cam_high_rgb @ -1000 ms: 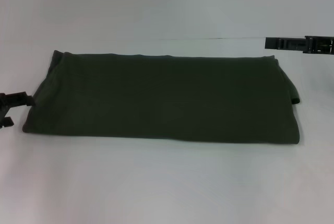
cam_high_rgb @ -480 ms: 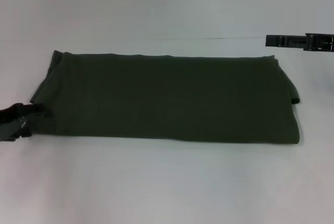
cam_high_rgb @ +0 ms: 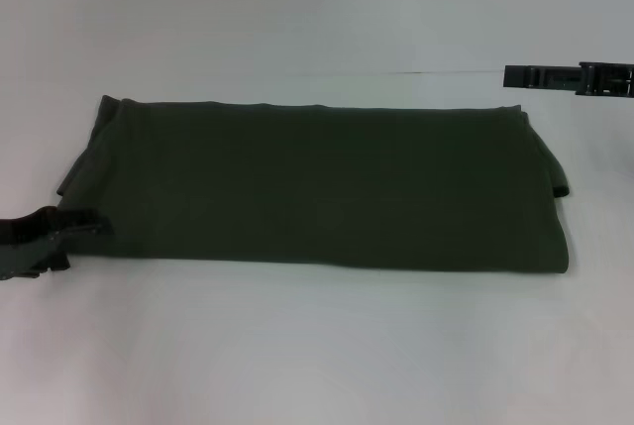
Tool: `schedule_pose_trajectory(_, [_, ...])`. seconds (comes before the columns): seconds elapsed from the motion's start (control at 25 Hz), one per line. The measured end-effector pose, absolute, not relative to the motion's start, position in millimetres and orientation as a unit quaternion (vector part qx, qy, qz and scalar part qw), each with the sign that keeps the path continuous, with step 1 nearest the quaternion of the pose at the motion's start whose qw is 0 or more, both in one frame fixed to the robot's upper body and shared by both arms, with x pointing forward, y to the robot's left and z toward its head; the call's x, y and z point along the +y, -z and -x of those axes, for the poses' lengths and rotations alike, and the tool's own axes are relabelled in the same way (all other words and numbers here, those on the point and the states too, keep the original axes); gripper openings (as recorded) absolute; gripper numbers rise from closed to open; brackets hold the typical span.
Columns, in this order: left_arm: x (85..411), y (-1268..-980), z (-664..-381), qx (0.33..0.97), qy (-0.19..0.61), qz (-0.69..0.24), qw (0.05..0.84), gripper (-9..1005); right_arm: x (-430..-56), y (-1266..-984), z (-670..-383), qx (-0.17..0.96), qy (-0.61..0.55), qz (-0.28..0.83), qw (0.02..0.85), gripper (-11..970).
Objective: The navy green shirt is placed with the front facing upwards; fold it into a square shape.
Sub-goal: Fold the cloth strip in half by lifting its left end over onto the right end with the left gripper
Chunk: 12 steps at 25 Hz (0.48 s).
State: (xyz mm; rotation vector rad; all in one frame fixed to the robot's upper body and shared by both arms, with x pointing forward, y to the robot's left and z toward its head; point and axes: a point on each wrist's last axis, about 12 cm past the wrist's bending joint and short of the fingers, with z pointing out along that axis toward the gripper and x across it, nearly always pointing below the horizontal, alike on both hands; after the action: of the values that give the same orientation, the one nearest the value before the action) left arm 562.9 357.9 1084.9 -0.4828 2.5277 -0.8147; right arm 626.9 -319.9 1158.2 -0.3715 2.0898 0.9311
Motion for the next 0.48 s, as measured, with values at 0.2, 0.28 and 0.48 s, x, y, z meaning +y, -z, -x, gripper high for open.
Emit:
schedule_pose_trajectory(0.2, [358.8, -1085.5, -564.8, 0.914, 0.29, 0.175, 0.223, 876, -319.6, -1158.3, -627.0, 0.827, -0.369, 0.146, 0.399, 905])
schedule_pose_trajectory(0.28, [358.8, -1085.6, -565.3, 0.914, 0.289, 0.175, 0.224, 876, -319.5, -1158.4, -627.0, 0.827, -0.369, 0.146, 0.399, 905])
schedule_pose_trajectory(0.48, [359.5, -1085.6, -566.0, 0.918, 0.282, 0.172, 0.222, 876, -319.5, -1158.4, -627.0, 0.827, -0.369, 0.146, 0.399, 905])
